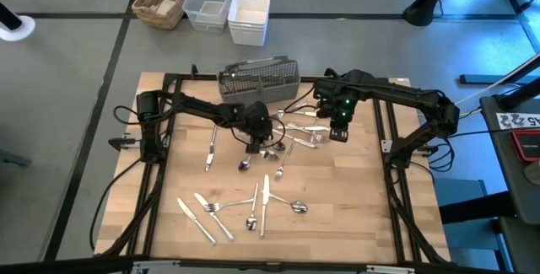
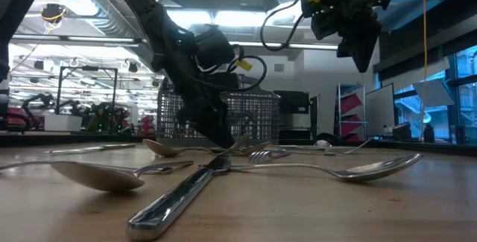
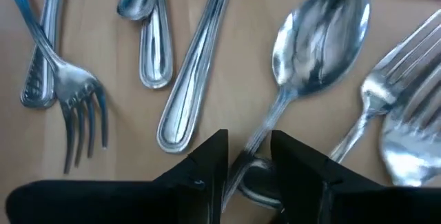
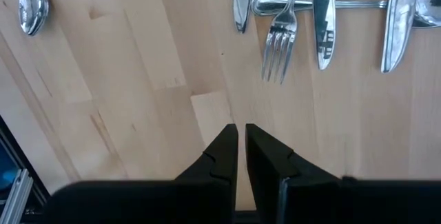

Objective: Sort silverware
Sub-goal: Put the silver spoon into the silverware rack

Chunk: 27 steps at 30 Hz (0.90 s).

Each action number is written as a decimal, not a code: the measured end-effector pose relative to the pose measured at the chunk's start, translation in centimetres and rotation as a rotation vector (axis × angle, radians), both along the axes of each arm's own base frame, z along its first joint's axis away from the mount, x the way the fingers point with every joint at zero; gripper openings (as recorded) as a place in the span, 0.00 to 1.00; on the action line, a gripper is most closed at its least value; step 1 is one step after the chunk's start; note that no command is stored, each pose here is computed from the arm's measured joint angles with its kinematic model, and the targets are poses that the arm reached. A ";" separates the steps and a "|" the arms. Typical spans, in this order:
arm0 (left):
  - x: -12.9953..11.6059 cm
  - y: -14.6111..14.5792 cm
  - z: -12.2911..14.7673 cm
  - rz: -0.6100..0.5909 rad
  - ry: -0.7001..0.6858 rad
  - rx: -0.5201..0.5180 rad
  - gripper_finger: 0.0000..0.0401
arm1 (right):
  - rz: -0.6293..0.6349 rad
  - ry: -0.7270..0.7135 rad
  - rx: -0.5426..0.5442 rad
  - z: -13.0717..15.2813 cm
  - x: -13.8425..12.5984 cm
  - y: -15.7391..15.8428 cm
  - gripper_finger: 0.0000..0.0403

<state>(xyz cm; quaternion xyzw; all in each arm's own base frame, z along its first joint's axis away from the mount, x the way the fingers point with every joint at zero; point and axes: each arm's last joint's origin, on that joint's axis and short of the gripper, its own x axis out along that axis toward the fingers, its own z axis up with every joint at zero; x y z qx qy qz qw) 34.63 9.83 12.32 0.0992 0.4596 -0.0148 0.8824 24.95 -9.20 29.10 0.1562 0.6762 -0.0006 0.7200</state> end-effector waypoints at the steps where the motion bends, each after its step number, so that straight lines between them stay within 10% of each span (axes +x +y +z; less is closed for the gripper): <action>1: 0.0 0.0 -0.1 0.000 0.001 0.000 0.26 | 0.000 0.000 0.000 0.0 0.0 0.0 0.08; 27: -0.1 0.0 -0.4 0.087 0.016 -0.159 0.02 | 0.000 -0.002 -0.001 0.0 0.0 0.0 0.08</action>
